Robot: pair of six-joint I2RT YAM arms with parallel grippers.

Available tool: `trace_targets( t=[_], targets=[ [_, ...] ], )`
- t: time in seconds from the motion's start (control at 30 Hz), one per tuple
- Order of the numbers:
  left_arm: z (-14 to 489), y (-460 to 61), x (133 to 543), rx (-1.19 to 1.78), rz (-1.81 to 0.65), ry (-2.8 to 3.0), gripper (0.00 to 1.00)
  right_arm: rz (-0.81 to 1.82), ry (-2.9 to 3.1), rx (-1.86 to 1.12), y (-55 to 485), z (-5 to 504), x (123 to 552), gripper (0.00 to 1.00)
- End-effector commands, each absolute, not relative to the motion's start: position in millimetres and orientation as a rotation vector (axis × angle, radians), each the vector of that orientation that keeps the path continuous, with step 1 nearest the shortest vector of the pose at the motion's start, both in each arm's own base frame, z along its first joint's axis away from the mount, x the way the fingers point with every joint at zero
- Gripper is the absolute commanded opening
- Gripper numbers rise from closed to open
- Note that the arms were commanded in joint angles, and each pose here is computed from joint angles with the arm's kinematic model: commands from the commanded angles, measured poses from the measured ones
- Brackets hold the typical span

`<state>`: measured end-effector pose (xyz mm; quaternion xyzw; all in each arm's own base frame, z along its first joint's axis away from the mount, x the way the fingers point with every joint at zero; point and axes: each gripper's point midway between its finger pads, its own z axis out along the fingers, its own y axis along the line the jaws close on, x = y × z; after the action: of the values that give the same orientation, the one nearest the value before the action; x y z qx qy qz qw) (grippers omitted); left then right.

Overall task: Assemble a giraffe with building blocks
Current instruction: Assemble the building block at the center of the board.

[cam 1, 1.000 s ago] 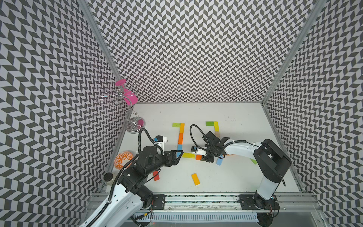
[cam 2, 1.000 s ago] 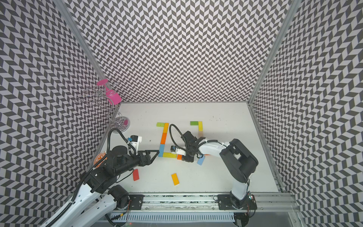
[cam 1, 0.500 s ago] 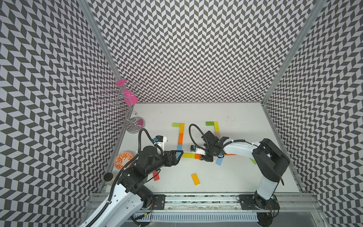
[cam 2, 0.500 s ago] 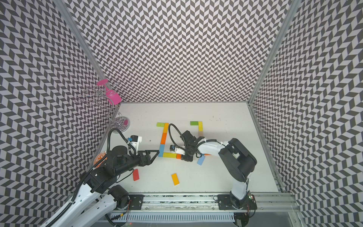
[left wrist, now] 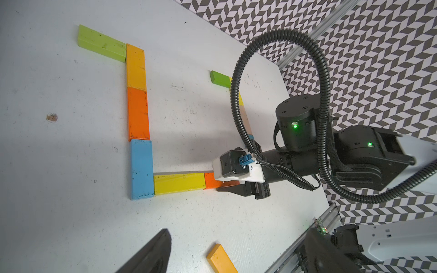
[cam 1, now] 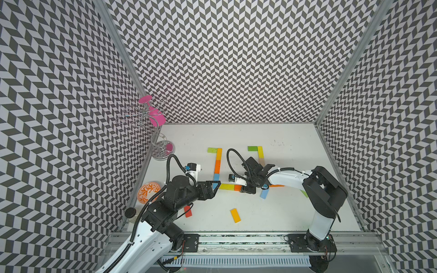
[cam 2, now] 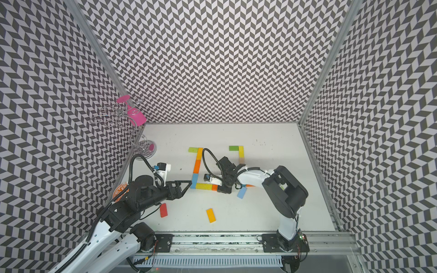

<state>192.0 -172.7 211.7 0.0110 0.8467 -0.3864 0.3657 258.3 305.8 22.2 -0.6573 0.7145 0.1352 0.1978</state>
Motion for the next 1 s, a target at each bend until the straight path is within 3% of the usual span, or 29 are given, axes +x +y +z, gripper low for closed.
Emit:
trace_targets(
  t=[0.0, 0.2, 0.23, 0.37, 0.73, 0.9, 0.97],
  targets=[
    [214.8, -173.9, 192.9, 0.03, -1.01, 2.155, 0.89, 0.35, 1.992, -1.868, 304.4, 18.3, 258.0, 0.52],
    [214.9, -173.4, 192.7, 0.027, -1.008, 2.157, 0.91, 0.346, 1.963, -1.858, 306.6, 29.2, 260.0, 0.64],
    [215.4, -172.9, 192.8, 0.023, -1.006, 2.157, 1.0, 0.346, 1.957, -1.854, 307.3, 31.9, 260.6, 0.65],
    [210.2, -167.0, 194.4, -0.02, -0.966, 2.188, 1.0, 0.347, 1.926, -1.822, 310.1, 48.0, 263.3, 0.69],
    [155.7, -100.3, 199.0, -0.427, -0.465, 2.436, 1.0, 0.366, 1.759, -1.613, 308.1, 140.7, 259.2, 0.72],
    [142.3, -87.7, 192.1, -0.511, -0.353, 2.509, 1.0, 0.404, 1.684, -1.529, 298.0, 175.3, 238.4, 0.72],
    [134.8, -86.6, 187.7, -0.535, -0.338, 2.542, 0.95, 0.415, 1.649, -1.497, 294.0, 185.4, 228.8, 0.72]
  ],
)
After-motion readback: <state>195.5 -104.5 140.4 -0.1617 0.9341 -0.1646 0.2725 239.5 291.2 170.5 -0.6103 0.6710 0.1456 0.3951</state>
